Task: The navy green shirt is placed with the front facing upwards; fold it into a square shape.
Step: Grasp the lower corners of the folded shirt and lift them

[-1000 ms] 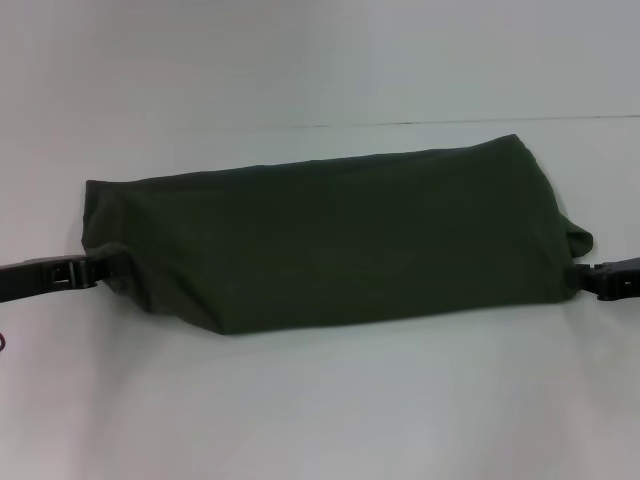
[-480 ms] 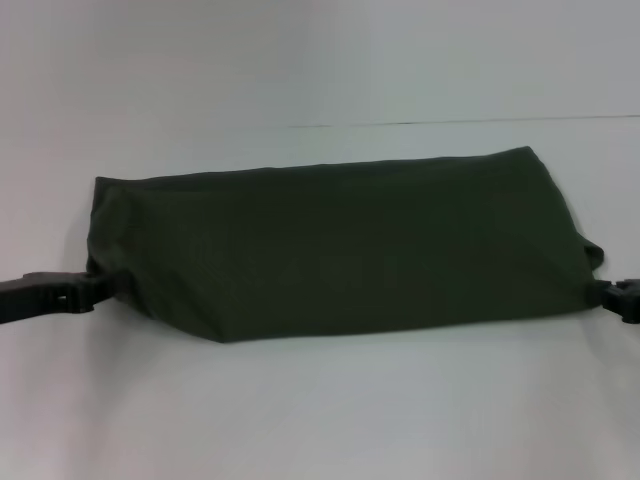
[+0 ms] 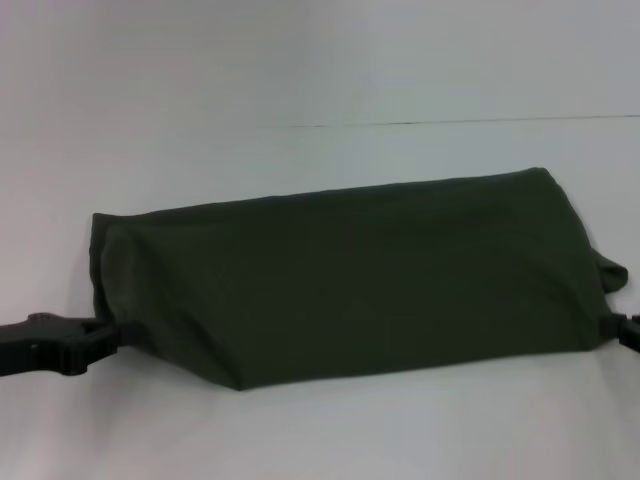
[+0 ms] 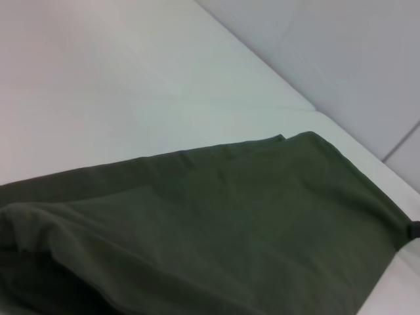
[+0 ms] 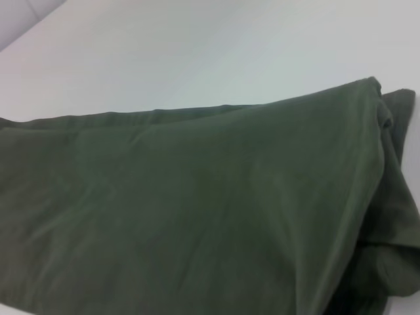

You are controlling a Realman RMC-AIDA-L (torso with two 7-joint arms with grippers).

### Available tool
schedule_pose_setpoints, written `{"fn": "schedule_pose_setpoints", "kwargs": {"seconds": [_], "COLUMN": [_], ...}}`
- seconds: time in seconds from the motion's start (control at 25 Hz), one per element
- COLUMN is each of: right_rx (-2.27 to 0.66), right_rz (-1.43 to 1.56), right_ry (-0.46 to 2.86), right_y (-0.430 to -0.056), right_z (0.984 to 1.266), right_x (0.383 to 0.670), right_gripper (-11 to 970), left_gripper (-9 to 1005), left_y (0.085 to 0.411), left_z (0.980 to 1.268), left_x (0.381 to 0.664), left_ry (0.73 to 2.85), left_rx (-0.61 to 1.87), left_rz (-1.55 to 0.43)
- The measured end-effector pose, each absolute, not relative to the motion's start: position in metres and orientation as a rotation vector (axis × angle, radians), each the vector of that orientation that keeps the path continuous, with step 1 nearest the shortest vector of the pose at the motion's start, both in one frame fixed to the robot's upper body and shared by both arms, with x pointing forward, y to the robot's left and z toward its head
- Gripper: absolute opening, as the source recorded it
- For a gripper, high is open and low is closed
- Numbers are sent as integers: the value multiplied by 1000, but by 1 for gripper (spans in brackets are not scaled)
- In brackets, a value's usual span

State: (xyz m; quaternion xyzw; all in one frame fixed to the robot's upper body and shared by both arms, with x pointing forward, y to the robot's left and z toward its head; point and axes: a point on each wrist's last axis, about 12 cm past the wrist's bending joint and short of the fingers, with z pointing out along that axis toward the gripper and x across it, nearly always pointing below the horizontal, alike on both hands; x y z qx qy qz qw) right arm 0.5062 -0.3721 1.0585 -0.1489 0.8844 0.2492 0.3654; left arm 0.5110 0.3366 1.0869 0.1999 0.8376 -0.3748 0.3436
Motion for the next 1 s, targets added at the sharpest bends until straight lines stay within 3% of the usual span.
{"fn": "schedule_pose_setpoints", "kwargs": {"seconds": [0.28, 0.88, 1.0], "right_rx": [-388, -484, -479], "right_rz": [671, 679, 659], "right_ry": [2281, 2213, 2198], "right_y": [-377, -379, -381], "right_z": [1054, 1062, 1063], "right_x": [489, 484, 483], "right_gripper": [17, 22, 126], "left_gripper": [36, 54, 69], "left_y": [348, 345, 346], "left_z": [1083, 1078, 1078], "left_x": [497, 496, 497], "left_ry": [2193, 2204, 2213], "left_rx": [470, 454, 452], "left_rz": [-947, -964, -956]}}
